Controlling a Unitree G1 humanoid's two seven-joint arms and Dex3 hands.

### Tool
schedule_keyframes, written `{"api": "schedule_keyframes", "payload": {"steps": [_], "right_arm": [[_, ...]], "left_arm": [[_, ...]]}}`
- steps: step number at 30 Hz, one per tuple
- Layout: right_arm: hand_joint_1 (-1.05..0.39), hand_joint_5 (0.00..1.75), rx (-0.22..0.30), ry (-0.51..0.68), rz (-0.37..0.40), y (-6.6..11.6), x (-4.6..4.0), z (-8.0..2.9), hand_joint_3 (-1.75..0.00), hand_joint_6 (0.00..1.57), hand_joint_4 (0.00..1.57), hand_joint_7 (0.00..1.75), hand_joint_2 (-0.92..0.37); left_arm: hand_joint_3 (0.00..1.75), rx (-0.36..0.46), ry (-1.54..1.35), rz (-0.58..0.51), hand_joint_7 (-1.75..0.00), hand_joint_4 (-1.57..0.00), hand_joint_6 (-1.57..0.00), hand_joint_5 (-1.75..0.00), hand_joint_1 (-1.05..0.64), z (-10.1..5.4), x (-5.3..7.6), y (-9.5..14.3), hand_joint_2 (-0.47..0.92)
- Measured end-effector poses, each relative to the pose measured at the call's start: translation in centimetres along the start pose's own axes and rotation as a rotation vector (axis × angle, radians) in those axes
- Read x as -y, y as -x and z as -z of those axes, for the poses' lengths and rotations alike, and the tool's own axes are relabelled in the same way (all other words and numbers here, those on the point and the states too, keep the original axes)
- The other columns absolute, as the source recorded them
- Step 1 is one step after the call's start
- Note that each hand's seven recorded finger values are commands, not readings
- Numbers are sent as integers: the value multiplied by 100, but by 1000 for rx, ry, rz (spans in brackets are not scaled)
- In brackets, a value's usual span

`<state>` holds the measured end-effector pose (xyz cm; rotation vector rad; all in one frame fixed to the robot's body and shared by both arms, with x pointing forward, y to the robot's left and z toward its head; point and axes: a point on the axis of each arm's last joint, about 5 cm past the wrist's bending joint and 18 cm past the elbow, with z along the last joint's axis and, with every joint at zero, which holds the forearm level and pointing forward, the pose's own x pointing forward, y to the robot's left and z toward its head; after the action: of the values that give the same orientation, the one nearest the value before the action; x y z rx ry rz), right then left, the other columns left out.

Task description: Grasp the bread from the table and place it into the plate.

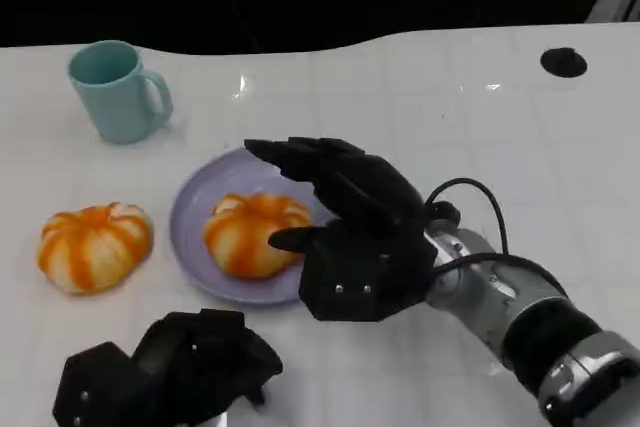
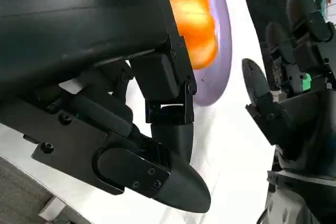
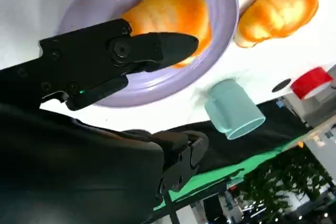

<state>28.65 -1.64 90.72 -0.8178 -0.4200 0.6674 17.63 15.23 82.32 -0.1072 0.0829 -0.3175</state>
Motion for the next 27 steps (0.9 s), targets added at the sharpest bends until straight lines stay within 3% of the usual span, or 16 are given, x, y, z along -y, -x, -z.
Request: {"api": "schedule_keyframes", "payload": {"steps": [5, 16, 27], "right_arm": [[-70, 12, 2, -11, -1, 112, 33, 68, -22, 14, 3, 1, -92], [-61, 19, 65, -34, 97, 460, 126, 171, -18, 19, 9, 3, -92], [-47, 44, 99, -76, 230, 925, 141, 304, -13, 43, 24, 12, -92]], "left_arm": [[0, 0, 0, 0, -76, -91, -130, -151, -105, 0, 0, -2, 85], [1, 0, -2, 0, -77, -91, -130, -151, -105, 9, -6, -13, 86], [0, -2, 0, 0, -77, -90, -130, -151, -105, 9, -3, -9, 85]]}}
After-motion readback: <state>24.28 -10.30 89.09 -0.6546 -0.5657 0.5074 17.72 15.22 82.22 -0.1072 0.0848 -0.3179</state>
